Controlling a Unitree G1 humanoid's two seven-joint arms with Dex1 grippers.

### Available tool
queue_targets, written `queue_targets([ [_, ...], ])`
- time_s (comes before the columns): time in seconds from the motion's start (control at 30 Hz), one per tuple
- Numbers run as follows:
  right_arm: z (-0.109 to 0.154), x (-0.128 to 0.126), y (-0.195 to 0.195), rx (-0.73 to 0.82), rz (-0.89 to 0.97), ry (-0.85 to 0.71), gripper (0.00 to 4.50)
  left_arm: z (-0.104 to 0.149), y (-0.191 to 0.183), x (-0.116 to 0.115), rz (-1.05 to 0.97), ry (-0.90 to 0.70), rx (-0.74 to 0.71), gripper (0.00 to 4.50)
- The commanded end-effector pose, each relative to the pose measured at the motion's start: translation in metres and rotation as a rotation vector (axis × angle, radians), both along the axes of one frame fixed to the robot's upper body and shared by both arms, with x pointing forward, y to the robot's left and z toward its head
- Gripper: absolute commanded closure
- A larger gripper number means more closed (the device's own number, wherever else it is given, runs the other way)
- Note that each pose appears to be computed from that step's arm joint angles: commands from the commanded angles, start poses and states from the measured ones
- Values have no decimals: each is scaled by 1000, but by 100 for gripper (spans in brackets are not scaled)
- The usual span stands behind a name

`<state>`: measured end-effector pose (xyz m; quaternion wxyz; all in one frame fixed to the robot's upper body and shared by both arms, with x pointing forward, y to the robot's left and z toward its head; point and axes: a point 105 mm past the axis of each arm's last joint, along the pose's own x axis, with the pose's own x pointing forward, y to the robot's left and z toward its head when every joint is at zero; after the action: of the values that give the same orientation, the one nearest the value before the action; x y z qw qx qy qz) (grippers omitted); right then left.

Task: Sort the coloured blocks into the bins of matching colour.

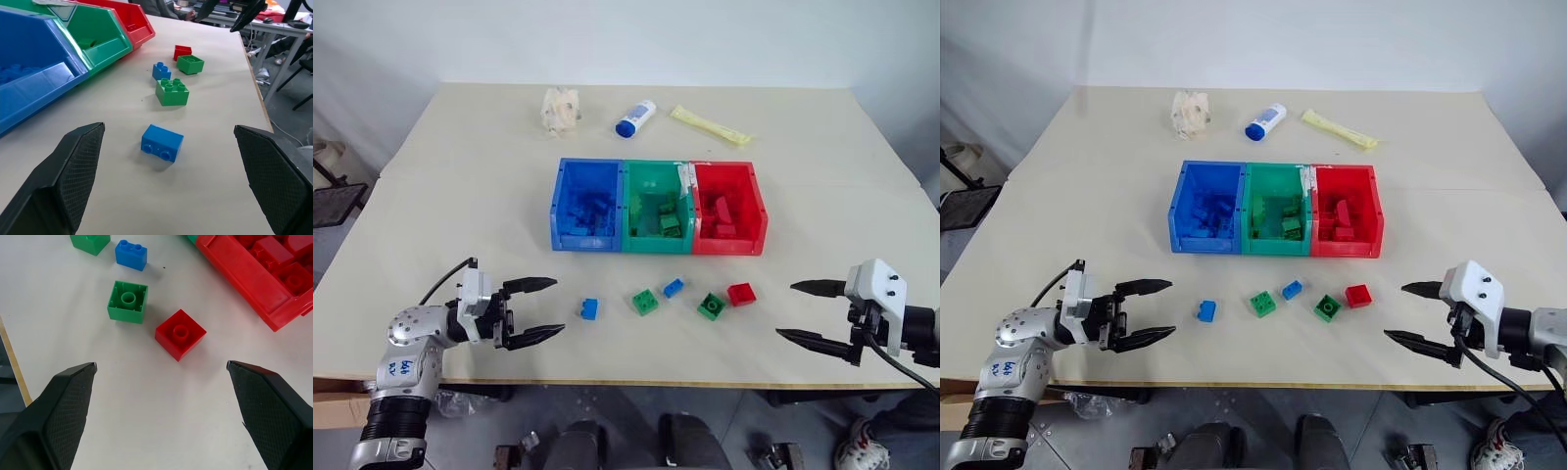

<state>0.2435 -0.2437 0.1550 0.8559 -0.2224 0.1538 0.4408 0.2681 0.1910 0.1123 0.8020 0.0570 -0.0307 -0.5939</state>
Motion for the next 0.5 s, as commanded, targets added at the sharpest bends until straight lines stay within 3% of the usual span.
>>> queue_targets([
  [0.03,1,8,11,-12,44,-18,3,9,1,-1,-8,-42,-19,0],
  [0.4,-31,59,22,-24,66,3,3,12,-3,-8,3,-58,-25,0],
  [0.5,-36,62,25,-17,75,19,62,11,-4,-12,10,-59,-26,0],
])
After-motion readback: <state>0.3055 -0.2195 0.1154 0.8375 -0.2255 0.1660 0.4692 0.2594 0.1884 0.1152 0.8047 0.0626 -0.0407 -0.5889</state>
